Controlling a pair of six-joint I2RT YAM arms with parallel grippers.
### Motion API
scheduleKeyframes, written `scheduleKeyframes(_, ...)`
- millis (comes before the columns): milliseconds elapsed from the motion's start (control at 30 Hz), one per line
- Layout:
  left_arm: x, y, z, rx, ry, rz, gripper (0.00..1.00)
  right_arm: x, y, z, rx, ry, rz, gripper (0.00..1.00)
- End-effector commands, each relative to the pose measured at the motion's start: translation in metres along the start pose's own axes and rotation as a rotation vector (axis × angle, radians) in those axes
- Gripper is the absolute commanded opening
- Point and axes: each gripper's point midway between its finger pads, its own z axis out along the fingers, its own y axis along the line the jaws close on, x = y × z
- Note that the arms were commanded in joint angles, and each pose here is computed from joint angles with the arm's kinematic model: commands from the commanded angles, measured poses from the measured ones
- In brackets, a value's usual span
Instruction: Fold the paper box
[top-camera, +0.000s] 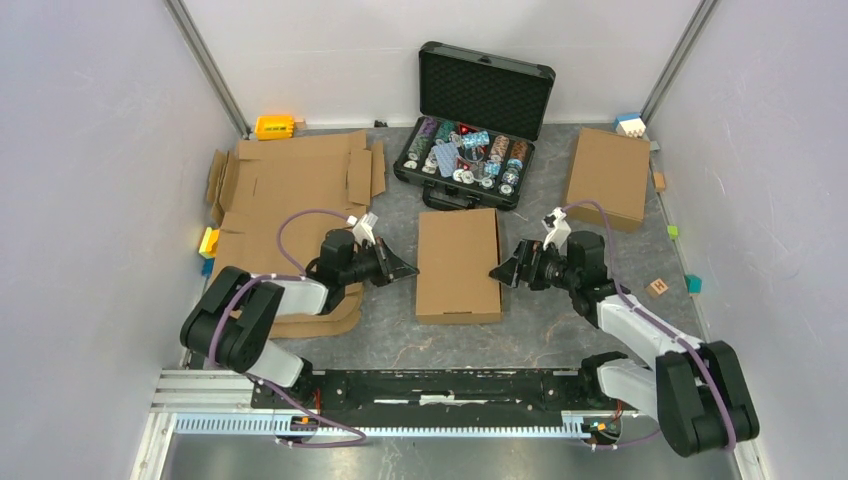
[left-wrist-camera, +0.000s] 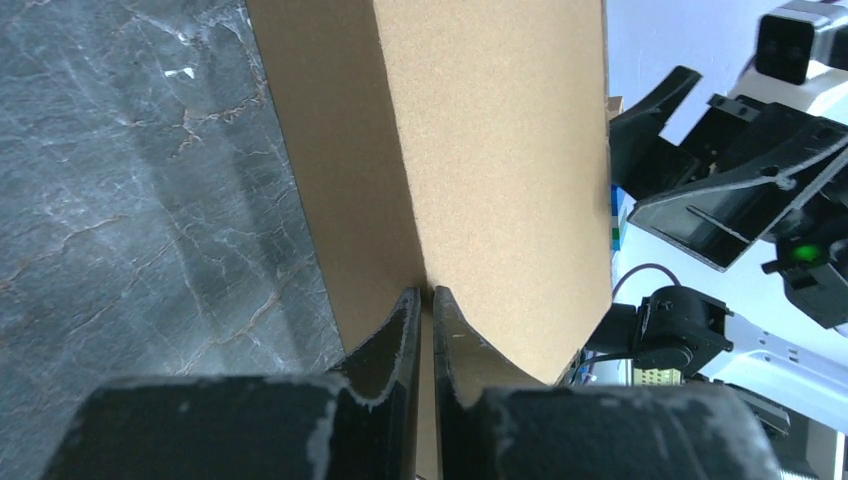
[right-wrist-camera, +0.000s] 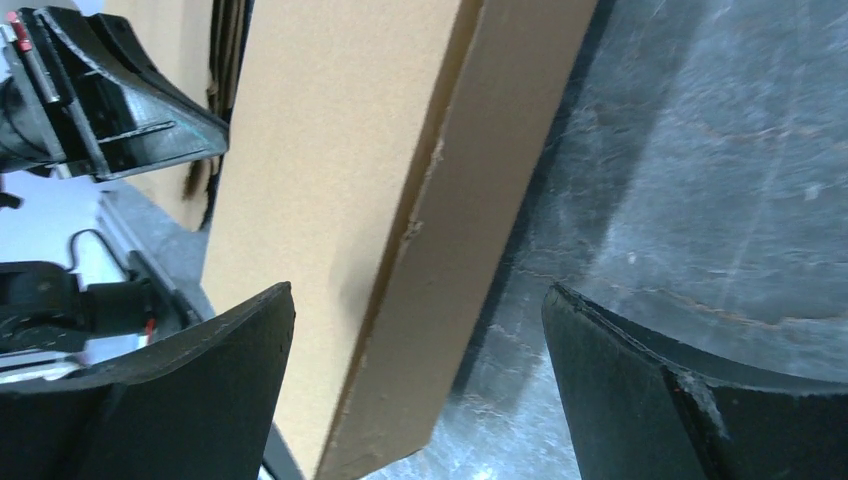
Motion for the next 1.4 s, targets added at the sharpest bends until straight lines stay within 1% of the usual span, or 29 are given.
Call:
scheduleKeyframes(0, 0.033, 0.045, -0.004, -0.146, 0.089, -0.065, 0.09, 0.000, 0.023, 0.006, -0.156, 0.007, 0.087, 0.98)
scheduleKeyframes(133, 0.035, 0.049, -0.003, -0.155, 0.101, -0.056, 0.08, 0.010, 0.018, 0.012, -0.150, 0.050, 0.148, 0.98)
scheduleKeyframes(233, 0.038, 0.057, -0.005, -0.175, 0.110, -0.055, 0.07, 0.019, 0.004, 0.016, -0.087, 0.081, 0.170, 0.98)
scheduleKeyframes(500, 0.038, 0.068, -0.012, -0.191, 0.110, -0.074, 0.06, 0.022, -0.006, 0.015, -0.052, 0.069, 0.212, 0.98)
scheduleKeyframes(767, 0.036, 0.069, -0.013, -0.196, 0.108, -0.074, 0.06, 0.016, 0.018, 0.015, -0.191, 0.060, 0.256, 0.98)
scheduleKeyframes(967, 0.036, 0.070, -0.014, -0.195, 0.102, -0.081, 0.05, 0.028, 0.038, 0.023, -0.276, 0.141, 0.286, 0.98)
scheduleKeyframes(1000, 0.035, 0.070, -0.014, -0.194, 0.101, -0.083, 0.05, 0.027, 0.043, 0.022, -0.304, 0.135, 0.291, 0.98)
scheduleKeyframes(1133, 0.034, 0.067, -0.014, -0.184, 0.098, -0.078, 0.05, 0.014, 0.057, 0.018, -0.355, 0.098, 0.285, 0.84)
scheduleKeyframes(1200, 0.033, 0.061, -0.015, -0.159, 0.104, -0.069, 0.05, 0.005, 0.062, 0.016, -0.363, 0.086, 0.251, 0.72)
scheduleKeyframes(1233, 0.031, 0.057, -0.015, -0.145, 0.104, -0.062, 0.08, 0.001, 0.063, 0.016, -0.353, 0.085, 0.230, 0.63)
scheduleKeyframes(1267, 0.028, 0.051, -0.015, -0.129, 0.099, -0.053, 0.13, -0.006, 0.063, 0.017, -0.333, 0.074, 0.186, 0.57)
scheduleKeyframes(1300, 0.024, 0.044, -0.017, -0.109, 0.088, -0.039, 0.22, -0.010, 0.058, 0.018, -0.292, 0.077, 0.134, 0.54)
scheduleKeyframes(1367, 0.014, 0.025, -0.021, -0.055, 0.060, -0.008, 0.33, -0.027, 0.056, 0.015, -0.217, 0.066, 0.009, 0.51)
